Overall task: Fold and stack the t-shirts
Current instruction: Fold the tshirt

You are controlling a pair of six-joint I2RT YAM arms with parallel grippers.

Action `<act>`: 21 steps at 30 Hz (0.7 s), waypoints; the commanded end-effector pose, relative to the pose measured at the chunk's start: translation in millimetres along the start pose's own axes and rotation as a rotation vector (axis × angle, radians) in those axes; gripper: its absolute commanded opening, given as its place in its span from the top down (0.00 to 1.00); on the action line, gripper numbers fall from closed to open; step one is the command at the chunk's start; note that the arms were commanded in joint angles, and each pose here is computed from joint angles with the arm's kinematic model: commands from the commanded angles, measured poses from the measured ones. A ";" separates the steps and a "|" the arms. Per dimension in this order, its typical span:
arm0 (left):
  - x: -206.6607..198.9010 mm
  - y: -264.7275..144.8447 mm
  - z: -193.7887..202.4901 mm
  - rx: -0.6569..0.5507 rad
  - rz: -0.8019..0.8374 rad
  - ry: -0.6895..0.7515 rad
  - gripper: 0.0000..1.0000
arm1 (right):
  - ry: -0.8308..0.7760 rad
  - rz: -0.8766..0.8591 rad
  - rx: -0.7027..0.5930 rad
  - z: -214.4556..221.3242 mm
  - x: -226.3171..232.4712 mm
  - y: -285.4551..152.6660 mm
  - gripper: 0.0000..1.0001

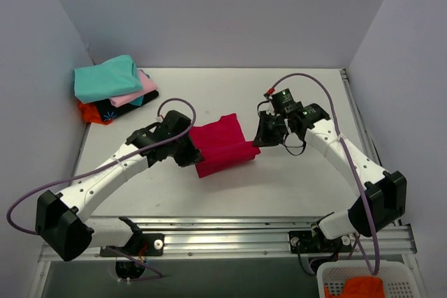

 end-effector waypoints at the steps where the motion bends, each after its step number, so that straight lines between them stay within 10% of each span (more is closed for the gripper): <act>1: -5.9 -4.8 -13.4 -0.033 -0.045 0.042 0.96 | -0.032 0.120 0.009 -15.1 -16.4 3.3 1.00; 21: -22.8 25.6 -87.4 0.019 0.014 -0.056 0.96 | -0.041 0.082 0.013 -94.6 -19.6 65.8 1.00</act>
Point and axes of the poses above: each gripper's point midway between its finger pads, its own y axis out along the fingers, its own x axis along the line the jaws close on, z = x × y, the point moved 10 cm from there along -y, back along the fingers, and after that the axes turned 15 degrees about -y, right-handed, at the moved point
